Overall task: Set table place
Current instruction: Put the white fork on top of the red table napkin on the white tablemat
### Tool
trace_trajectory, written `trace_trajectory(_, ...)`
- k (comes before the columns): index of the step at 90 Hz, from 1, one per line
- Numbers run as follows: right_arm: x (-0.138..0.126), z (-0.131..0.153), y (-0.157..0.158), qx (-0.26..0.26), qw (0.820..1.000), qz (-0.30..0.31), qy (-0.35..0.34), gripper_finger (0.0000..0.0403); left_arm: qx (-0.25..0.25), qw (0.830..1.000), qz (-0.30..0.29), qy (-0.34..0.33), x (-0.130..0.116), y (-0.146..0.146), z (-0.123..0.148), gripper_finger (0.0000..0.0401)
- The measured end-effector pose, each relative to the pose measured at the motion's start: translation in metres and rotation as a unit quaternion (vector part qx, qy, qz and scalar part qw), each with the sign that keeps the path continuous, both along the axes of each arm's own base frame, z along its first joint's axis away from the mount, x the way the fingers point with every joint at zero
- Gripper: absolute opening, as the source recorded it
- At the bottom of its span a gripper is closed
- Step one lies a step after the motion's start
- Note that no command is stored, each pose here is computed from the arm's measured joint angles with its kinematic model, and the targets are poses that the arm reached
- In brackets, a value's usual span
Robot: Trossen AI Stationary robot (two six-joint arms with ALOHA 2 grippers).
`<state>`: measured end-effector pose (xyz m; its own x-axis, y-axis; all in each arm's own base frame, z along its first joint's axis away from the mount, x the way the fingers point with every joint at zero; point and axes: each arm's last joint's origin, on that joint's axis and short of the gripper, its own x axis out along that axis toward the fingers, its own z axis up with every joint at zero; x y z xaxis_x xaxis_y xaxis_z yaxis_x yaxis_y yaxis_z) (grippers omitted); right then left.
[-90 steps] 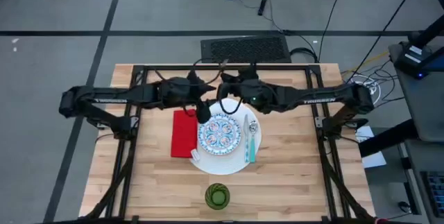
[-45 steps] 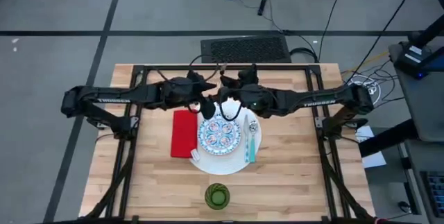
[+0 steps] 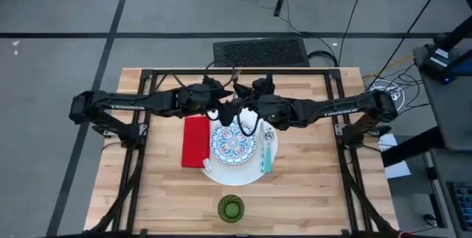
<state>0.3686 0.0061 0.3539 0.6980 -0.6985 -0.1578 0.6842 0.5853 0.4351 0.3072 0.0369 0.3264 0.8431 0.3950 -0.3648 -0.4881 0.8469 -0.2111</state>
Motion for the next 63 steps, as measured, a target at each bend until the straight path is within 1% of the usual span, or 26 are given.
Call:
trace_trajectory(6, 0.0, 0.0, 0.0, 0.001, 1.0, 0.002, 0.0, 0.0, 0.0, 1.0, -0.002, -0.001, 0.0, -0.001, 0.0, 0.018)
trace_trajectory(13, 0.0, 0.0, 0.0, 0.001, 1.0, 0.003, 0.001, 0.0, 0.0, 1.0, -0.006, 0.0, 0.0, -0.004, 0.0, 0.0144)
trace_trajectory(18, 0.0, 0.0, 0.0, 0.0, 1.0, 0.003, 0.001, 0.0003, 0.0, 1.0, -0.008, 0.002, 0.0, -0.005, 0.0, 0.0107)
trace_trajectory(25, 0.0, 0.0, 0.0, 0.0, 1.0, 0.005, 0.002, 0.001, -0.001, 1.0, -0.019, 0.005, 0.001, -0.006, -0.001, 0.0039)
trace_trajectory(28, 0.0, 0.0, 0.0, 0.0, 1.0, 0.006, 0.002, 0.0014, -0.002, 1.0, -0.022, 0.004, 0.001, -0.006, -0.001, 0.0021)
trace_trajectory(39, 0.0, 0.0, 0.0, -0.001, 1.0, 0.011, 0.005, 0.0033, -0.005, 1.0, -0.026, 0.008, 0.0, -0.007, -0.001, 0.001)
trace_trajectory(50, 0.0, 0.001, 0.001, -0.015, 0.999, 0.033, 0.02, 0.0062, -0.004, 1.0, -0.027, 0.008, 0.0, -0.007, -0.001, 0.0007)
trace_trajectory(63, -0.01, 0.01, 0.007, -0.033, 0.997, 0.051, 0.04, 0.01, -0.005, 1.0, -0.026, 0.014, -0.003, -0.007, -0.001, 0.0007)
